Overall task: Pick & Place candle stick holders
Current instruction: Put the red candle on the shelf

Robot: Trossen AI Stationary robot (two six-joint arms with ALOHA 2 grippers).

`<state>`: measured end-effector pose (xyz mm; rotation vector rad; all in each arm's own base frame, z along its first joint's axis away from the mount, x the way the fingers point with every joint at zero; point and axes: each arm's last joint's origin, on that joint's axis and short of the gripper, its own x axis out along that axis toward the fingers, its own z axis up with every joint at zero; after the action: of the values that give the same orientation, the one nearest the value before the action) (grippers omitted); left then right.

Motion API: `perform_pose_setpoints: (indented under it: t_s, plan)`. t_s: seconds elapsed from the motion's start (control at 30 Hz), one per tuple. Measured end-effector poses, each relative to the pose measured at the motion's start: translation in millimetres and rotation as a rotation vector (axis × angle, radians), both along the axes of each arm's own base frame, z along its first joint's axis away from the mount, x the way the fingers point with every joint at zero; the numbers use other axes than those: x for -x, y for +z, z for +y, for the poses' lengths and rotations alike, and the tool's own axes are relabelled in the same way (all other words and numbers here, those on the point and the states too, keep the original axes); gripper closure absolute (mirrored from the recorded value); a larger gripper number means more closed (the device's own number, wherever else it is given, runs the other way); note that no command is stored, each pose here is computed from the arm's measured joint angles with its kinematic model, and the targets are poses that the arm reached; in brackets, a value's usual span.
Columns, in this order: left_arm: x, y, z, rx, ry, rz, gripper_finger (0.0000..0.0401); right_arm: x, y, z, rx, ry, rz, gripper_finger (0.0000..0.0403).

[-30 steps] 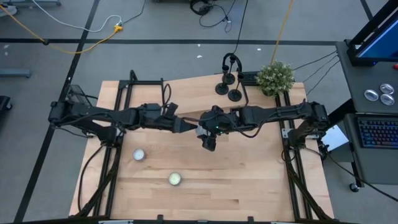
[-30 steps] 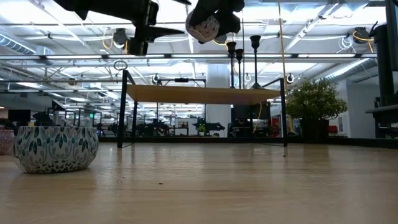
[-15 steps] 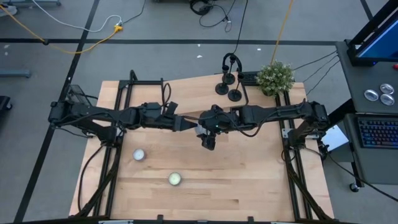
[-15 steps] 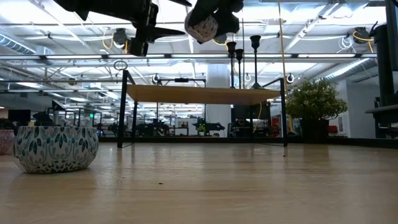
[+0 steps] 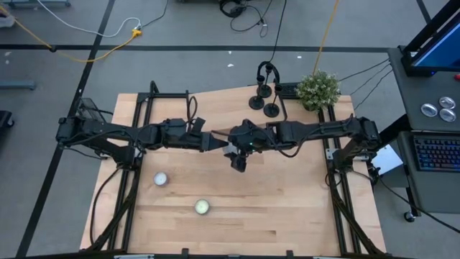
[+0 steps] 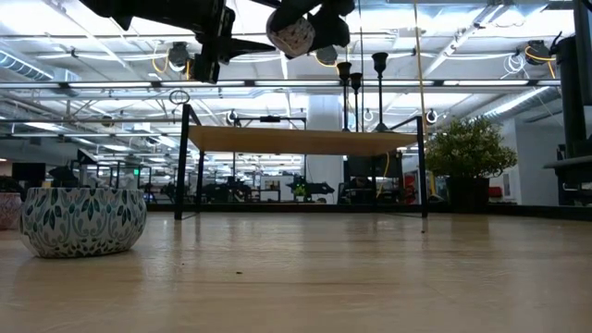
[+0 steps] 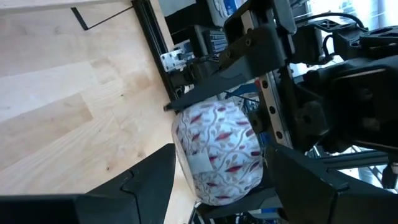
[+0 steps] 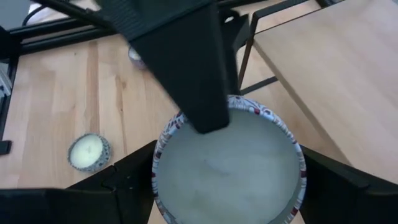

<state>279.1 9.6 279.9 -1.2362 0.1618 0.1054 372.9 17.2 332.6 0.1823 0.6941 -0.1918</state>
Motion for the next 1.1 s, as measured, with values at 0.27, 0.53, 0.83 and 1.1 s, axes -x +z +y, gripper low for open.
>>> perform_pose_setpoints:
  t_s: [0.27, 0.53, 0.83, 1.1]
  plan:
    - [0.0, -1.9, 0.3, 0.011, 0.008, 0.019, 0.0148, -9.4, -8.9, -7.4, -0.004, -0.021, -0.001, 0.0110]
    - [1.5, -7.3, 0.1, 0.028, 0.011, 0.074, 0.0148, -18.8, -20.7, -6.7, -0.003, -0.021, 0.010, 0.0110]
    - [1.9, -6.5, 6.5, 0.036, 0.009, 0.069, 0.0148, -21.0, -17.9, -7.7, -0.005, -0.023, -0.027, 0.0110]
    - [2.1, -7.1, 7.4, 0.046, 0.004, 0.079, 0.0174, -21.0, -17.9, -7.4, -0.007, -0.021, -0.027, 0.0110]
